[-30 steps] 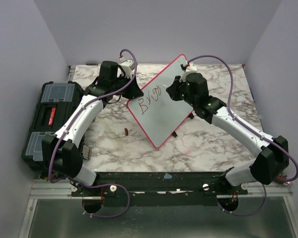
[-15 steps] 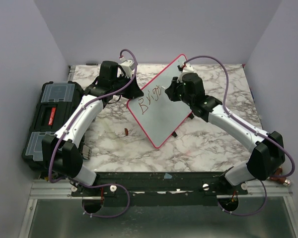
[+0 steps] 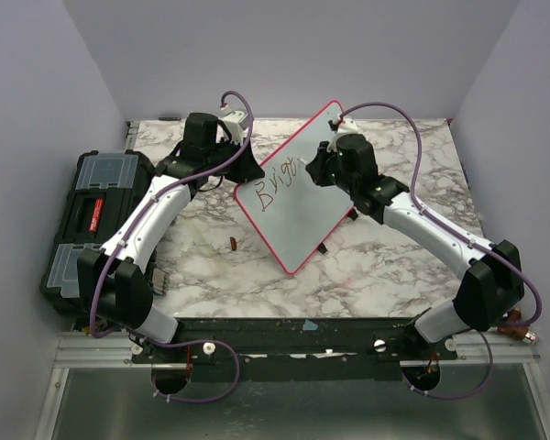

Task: Write a sentence on the whiteboard
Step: Write on the whiteboard at the whiteboard stand.

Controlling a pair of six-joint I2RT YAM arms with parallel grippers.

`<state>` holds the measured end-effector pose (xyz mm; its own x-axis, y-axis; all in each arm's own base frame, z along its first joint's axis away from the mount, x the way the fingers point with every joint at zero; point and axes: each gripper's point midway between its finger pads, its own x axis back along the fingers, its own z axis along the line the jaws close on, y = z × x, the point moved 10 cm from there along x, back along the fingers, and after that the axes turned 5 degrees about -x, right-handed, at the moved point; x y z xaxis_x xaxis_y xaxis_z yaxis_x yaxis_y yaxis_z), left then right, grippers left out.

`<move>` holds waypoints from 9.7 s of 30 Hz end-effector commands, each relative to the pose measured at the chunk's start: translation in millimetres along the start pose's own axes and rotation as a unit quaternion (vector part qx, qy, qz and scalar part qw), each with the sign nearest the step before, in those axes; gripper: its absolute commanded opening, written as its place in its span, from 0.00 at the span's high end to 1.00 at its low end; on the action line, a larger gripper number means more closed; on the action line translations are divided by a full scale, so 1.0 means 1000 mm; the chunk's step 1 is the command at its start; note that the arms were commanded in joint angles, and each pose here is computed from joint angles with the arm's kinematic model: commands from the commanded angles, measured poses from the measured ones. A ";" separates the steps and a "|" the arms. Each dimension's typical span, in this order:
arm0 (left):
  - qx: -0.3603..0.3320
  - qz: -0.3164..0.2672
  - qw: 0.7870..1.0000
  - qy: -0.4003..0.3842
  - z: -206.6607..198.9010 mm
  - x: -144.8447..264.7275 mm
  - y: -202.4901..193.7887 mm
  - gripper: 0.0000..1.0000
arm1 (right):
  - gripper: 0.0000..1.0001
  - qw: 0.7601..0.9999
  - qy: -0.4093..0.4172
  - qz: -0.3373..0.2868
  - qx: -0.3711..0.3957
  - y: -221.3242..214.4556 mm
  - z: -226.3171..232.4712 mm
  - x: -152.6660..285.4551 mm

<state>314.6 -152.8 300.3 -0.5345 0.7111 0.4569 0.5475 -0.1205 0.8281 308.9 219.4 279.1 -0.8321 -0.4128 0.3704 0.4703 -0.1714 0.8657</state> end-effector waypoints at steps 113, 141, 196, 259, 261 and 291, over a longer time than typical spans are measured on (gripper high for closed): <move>-0.053 -0.042 0.997 0.024 -0.001 0.012 0.010 1.00 | 0.99 0.999 -0.018 -0.034 0.021 0.033 0.001 -0.012; -0.054 -0.041 0.997 0.022 0.000 0.010 0.009 1.00 | 0.99 1.000 -0.020 0.019 0.007 -0.009 -0.013 -0.017; -0.055 -0.038 0.997 0.024 0.000 0.010 0.008 1.00 | 0.99 0.999 -0.031 -0.009 0.029 0.016 -0.006 -0.032; -0.047 -0.047 0.998 0.022 -0.001 0.011 0.007 1.00 | 0.99 0.997 -0.012 -0.060 0.041 0.033 -0.033 0.060; -0.048 -0.048 0.997 0.023 -0.001 0.011 0.006 1.00 | 0.99 0.998 -0.009 -0.056 0.041 0.033 -0.032 0.058; -0.041 -0.058 0.997 0.027 -0.005 0.012 0.008 1.00 | 0.99 0.968 0.213 0.123 0.056 -0.089 0.058 0.074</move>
<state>307.0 -153.4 299.4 -0.5544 0.7115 0.4318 0.5326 -0.0954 0.8410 189.7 245.7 255.6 -0.4508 -0.7921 0.4115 0.5924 0.0794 0.8017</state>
